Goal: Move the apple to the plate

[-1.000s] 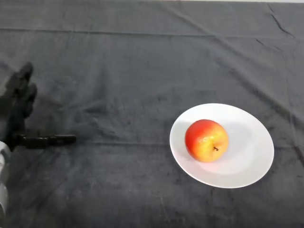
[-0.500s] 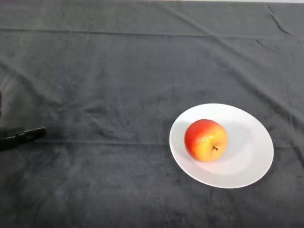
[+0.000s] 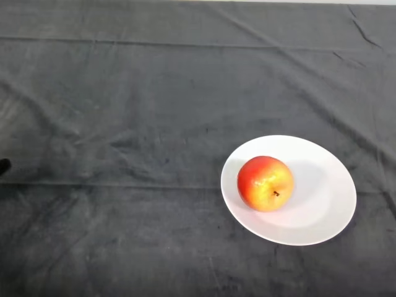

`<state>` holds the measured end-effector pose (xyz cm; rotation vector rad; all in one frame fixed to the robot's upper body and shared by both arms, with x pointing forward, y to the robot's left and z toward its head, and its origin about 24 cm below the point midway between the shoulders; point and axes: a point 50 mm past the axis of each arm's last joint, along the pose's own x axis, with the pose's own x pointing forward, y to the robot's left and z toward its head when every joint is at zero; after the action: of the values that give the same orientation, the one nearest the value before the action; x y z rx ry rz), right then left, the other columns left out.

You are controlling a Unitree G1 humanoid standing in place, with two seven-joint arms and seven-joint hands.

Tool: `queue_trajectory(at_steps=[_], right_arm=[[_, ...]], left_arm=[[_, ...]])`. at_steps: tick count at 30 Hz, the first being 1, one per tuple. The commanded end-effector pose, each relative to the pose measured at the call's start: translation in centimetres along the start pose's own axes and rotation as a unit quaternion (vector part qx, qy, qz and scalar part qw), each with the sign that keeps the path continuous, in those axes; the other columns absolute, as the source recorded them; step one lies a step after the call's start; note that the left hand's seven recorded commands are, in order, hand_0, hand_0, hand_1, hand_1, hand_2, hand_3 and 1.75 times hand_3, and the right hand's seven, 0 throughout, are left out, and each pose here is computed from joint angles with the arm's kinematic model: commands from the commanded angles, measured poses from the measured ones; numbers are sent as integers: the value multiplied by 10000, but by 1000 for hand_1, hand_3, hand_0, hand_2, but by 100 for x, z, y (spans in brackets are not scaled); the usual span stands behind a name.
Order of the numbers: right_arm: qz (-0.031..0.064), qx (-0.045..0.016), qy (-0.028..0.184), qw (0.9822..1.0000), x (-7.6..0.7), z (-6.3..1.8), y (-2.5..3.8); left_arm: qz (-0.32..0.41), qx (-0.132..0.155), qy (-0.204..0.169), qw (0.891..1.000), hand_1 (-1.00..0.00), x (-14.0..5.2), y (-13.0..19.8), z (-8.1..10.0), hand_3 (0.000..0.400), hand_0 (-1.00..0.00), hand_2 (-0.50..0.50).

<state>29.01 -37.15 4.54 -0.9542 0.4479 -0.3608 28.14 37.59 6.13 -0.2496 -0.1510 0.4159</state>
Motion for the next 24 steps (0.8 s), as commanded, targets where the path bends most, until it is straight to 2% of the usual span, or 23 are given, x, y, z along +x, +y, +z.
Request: queue_trajectory(at_steps=[1, 7, 13, 24], right_arm=[[614, -264, 418, 9969, -155, -275, 362], [614, -265, 418, 9969, -154, -275, 362], [614, -266, 419, 9969, -154, -275, 361], [614, -268, 419, 9969, -154, -275, 362]], left_arm=[[479, 158, 3, 9987, 0, -79, 340, 143, 0, 0, 0], [1011, -22, -134, 9948, 0, -151, 531, 204, 0, 0, 0], [1601, -179, -115, 9869, 0, -247, 694, 185, 0, 0, 0], [2129, -368, -107, 9763, 0, -225, 703, 183, 0, 0, 0]])
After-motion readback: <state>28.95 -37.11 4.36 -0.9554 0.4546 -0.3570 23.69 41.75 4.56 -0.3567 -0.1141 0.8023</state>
